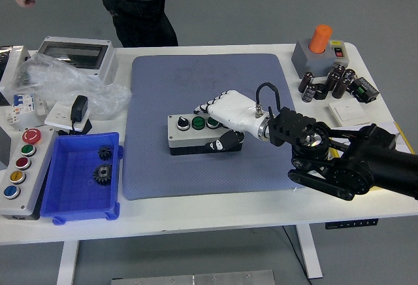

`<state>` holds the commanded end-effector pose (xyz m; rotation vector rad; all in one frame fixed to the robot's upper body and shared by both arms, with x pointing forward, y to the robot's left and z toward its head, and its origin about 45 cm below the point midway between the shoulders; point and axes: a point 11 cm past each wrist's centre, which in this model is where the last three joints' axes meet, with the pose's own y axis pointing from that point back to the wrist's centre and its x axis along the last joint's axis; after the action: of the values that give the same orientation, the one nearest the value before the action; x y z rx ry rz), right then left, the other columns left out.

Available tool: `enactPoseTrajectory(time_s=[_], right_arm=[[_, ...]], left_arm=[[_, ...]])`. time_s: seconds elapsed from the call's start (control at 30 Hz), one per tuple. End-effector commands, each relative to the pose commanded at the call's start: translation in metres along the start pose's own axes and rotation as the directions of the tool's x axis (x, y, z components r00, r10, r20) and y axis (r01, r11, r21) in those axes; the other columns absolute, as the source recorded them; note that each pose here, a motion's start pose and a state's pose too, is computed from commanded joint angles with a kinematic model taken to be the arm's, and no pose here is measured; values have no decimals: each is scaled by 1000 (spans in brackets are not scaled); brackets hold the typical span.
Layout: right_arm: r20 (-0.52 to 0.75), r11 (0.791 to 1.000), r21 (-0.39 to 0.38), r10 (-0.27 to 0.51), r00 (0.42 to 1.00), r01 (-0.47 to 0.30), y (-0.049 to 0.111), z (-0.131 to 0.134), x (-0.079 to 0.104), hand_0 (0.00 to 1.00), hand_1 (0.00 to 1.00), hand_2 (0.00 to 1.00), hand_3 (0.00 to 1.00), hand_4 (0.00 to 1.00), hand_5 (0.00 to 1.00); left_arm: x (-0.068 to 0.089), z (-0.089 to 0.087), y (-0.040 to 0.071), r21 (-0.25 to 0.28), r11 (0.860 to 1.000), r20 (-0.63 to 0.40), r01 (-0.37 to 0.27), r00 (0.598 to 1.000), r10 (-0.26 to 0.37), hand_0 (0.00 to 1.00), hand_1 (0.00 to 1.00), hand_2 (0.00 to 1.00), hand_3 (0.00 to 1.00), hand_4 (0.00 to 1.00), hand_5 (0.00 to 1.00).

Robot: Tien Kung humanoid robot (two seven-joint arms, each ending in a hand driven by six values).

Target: Pick up the button,place it on the desk,press the button,press the button

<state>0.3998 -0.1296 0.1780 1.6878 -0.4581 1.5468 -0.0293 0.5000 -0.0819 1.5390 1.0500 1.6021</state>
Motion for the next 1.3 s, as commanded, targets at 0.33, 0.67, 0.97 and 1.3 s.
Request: enactPoseTrajectory(time_s=[0.33,0.67,0.97,1.3], right_arm=[[43,1000,-10,7,999,-6,1,0,5,732,750,884,458,529,29],[69,1000,-16,-3,998,4,1,2,8,736,750,875,490,545,36],[108,999,-26,-22,994,25,3,5,10,758,761,878,712,703,126],[152,998,-33,-40,988,45,5,3,16,763,759,883,836,986,392]], left_arm=[[0,-1,0,1,1000,1,-1,1000,1,617,654,621,680,696,351],[0,0,0,0,1000,0,0,1000,0,617,653,621,678,696,352],[-1,-1,0,3,1000,2,2,1000,-2,617,653,620,676,695,352],[-1,-1,0,1,1000,4,3,1000,-3,617,652,619,673,692,350]])
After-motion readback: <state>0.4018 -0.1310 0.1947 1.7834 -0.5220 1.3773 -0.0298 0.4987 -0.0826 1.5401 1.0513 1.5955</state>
